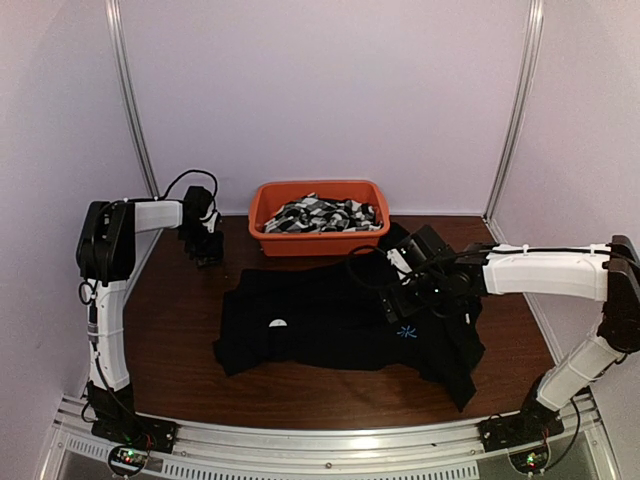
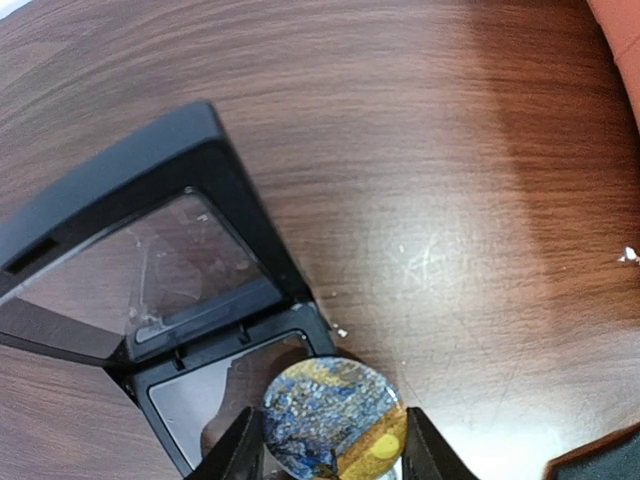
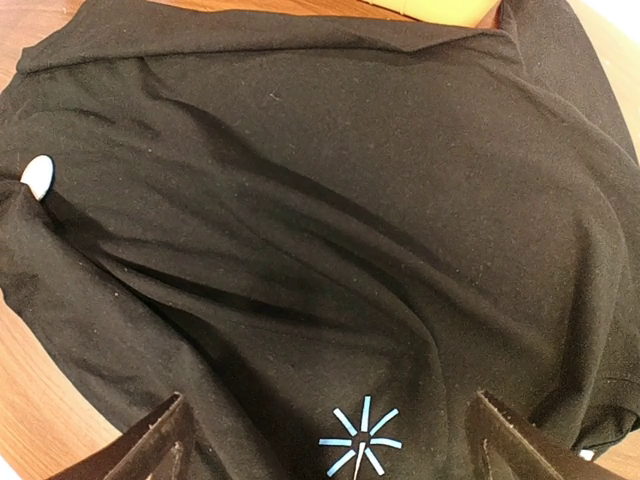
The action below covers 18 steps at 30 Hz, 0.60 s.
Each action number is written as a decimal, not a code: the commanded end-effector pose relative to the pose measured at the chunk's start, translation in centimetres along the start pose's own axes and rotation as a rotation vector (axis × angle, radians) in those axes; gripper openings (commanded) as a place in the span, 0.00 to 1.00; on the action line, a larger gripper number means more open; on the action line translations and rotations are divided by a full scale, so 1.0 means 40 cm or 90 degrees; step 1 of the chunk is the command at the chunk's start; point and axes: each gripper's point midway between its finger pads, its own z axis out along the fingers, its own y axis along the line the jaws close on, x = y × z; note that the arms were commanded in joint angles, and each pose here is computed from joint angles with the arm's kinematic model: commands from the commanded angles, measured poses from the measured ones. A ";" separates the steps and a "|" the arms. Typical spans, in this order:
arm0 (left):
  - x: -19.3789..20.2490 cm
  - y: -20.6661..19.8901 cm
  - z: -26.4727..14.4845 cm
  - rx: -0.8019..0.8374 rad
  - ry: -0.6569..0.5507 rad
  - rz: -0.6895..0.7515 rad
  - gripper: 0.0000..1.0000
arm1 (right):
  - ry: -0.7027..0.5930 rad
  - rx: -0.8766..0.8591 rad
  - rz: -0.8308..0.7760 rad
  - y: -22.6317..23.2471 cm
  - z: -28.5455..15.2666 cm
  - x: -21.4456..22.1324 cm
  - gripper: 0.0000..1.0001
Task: Pin the brooch onto the clothing
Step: Pick up the brooch from the brooch box.
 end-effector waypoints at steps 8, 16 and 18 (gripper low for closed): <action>-0.051 0.009 -0.037 -0.004 -0.046 -0.003 0.38 | -0.012 0.015 -0.004 0.004 -0.004 -0.019 0.95; -0.106 -0.003 -0.140 0.014 -0.100 -0.009 0.38 | -0.011 0.016 -0.006 0.006 -0.002 -0.019 0.95; -0.108 -0.023 -0.162 0.046 -0.105 -0.012 0.38 | -0.013 0.015 -0.006 0.007 -0.003 -0.023 0.95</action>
